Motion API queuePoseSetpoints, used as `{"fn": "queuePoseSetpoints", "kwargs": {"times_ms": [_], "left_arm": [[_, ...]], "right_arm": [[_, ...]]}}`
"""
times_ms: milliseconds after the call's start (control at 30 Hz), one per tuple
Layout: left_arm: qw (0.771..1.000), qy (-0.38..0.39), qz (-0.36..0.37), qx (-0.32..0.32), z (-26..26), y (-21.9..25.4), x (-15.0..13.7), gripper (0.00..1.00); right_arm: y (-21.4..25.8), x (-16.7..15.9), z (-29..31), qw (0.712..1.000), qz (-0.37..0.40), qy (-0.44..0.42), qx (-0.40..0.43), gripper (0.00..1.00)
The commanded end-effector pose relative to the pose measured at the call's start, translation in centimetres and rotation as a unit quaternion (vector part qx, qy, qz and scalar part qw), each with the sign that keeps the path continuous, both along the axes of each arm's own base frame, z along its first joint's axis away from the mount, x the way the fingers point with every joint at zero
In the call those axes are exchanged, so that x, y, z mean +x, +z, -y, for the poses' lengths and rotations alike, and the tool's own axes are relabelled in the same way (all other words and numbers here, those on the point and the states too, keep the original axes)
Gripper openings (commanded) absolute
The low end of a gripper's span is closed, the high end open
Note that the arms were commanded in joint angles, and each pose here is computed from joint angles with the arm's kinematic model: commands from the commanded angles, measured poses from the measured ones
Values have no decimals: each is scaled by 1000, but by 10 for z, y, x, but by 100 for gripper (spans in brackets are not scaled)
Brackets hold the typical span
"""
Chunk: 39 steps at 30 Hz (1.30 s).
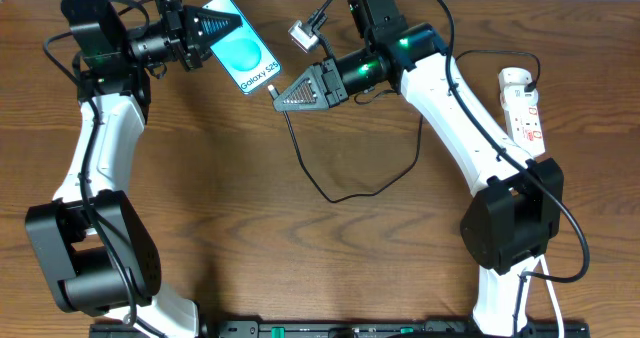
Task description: Plug charger to phone and switch on socket
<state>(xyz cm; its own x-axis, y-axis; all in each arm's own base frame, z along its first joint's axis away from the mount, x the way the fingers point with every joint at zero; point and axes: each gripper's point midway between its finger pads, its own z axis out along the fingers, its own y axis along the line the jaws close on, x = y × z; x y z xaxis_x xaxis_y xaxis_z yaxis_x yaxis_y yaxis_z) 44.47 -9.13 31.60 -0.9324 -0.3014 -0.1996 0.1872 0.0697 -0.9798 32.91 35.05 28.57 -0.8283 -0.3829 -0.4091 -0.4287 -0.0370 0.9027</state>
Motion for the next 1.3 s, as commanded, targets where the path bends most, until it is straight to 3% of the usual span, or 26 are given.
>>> {"fn": "queuePoseSetpoints", "kwargs": {"times_ms": [0,1267], "left_arm": [[1000,-4,10,1,0,9,-3,7],[1000,-19,6,-2,12,10,-6,7]], "right_arm": [[4,-4,-2,1000,-2,7,5,1],[4,-4,-3,1000,0,7,5,1]]}}
